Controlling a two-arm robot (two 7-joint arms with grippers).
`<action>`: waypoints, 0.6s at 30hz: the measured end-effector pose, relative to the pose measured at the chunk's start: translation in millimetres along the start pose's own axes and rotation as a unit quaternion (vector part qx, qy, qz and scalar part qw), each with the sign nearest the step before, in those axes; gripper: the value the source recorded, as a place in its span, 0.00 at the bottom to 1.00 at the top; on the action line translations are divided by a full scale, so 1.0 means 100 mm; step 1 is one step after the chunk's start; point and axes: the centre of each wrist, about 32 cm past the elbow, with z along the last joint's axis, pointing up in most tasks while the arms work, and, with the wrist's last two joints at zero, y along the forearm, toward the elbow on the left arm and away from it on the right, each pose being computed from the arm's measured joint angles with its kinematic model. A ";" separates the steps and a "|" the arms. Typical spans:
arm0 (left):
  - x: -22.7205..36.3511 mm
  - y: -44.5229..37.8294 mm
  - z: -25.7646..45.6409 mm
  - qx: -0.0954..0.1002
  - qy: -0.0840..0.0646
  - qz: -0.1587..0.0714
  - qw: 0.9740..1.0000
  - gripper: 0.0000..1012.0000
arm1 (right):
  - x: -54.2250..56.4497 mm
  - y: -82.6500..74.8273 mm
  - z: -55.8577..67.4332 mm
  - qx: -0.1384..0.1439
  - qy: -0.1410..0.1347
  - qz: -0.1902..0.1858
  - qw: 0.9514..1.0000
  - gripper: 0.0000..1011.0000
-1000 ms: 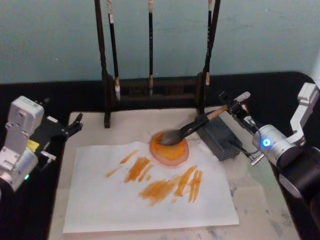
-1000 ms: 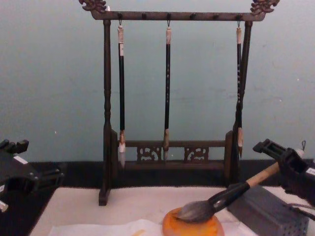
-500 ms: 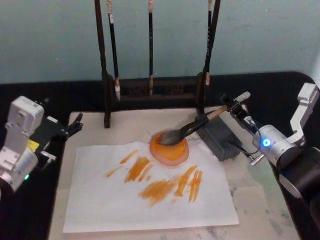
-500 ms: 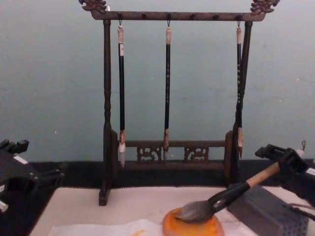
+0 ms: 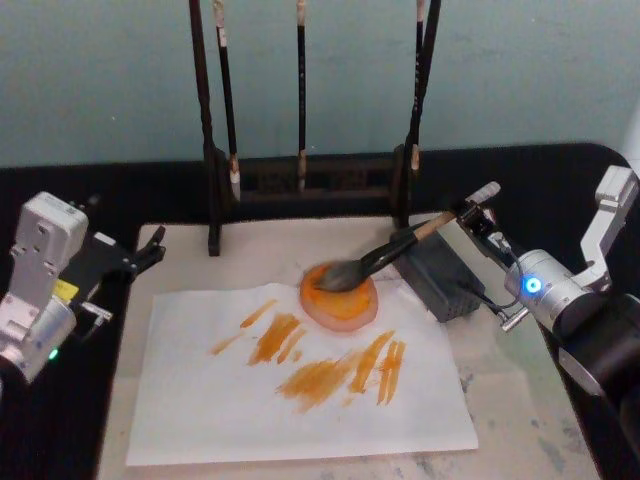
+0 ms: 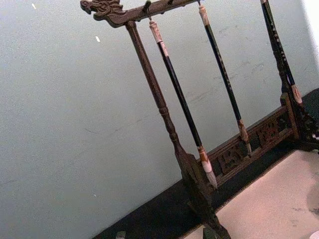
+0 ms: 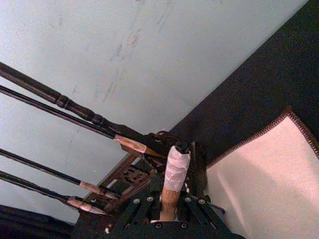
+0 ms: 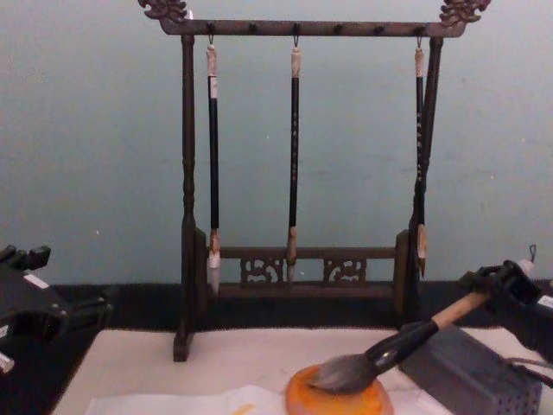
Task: Pick up the brush from the inkstone, write on the paper, then place the brush back to its original position.
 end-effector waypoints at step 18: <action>0.000 0.000 0.000 0.000 0.000 0.000 1.000 0.99 | -0.02 -0.01 0.00 0.004 -0.005 0.004 1.000 0.16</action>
